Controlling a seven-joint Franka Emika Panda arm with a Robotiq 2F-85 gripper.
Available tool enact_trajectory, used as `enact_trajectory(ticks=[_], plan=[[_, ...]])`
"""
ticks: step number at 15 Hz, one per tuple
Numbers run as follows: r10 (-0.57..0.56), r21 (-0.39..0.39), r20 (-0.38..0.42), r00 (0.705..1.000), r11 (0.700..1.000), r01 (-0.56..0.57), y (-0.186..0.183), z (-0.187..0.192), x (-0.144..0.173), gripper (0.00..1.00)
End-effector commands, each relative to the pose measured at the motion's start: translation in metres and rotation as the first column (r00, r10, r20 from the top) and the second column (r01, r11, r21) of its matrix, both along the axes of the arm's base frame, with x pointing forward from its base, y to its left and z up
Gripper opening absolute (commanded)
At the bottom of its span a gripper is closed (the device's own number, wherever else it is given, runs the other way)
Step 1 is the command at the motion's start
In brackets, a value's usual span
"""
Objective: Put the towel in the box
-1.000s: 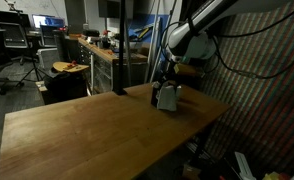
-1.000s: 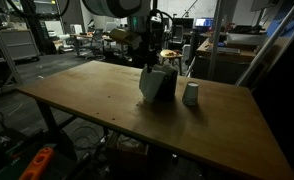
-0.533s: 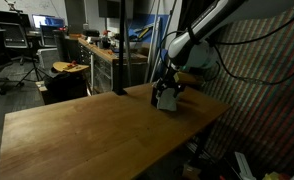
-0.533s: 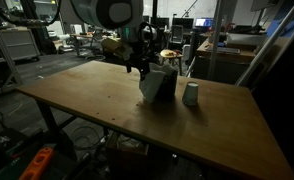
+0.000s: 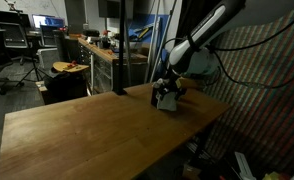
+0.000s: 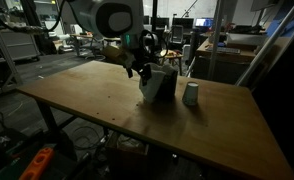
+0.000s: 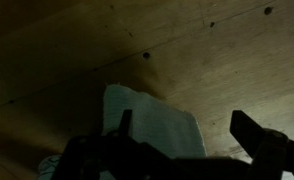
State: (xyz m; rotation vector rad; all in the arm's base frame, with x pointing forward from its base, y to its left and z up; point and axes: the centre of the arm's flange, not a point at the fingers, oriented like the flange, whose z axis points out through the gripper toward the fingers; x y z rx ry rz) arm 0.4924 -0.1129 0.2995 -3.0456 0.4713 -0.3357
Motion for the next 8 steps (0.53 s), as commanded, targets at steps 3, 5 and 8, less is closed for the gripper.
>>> enact_trajectory(ticks=[3, 5, 8], plan=[[0.04, -0.029, 0.017, 0.999, 0.999, -0.039, -0.022, -0.025, -0.001, 1.0], [0.054, -0.04, 0.007, 0.998, 0.998, -0.054, -0.028, -0.034, -0.001, 1.0], [0.072, -0.052, -0.002, 0.997, 0.996, -0.072, -0.036, -0.044, -0.002, 1.0]])
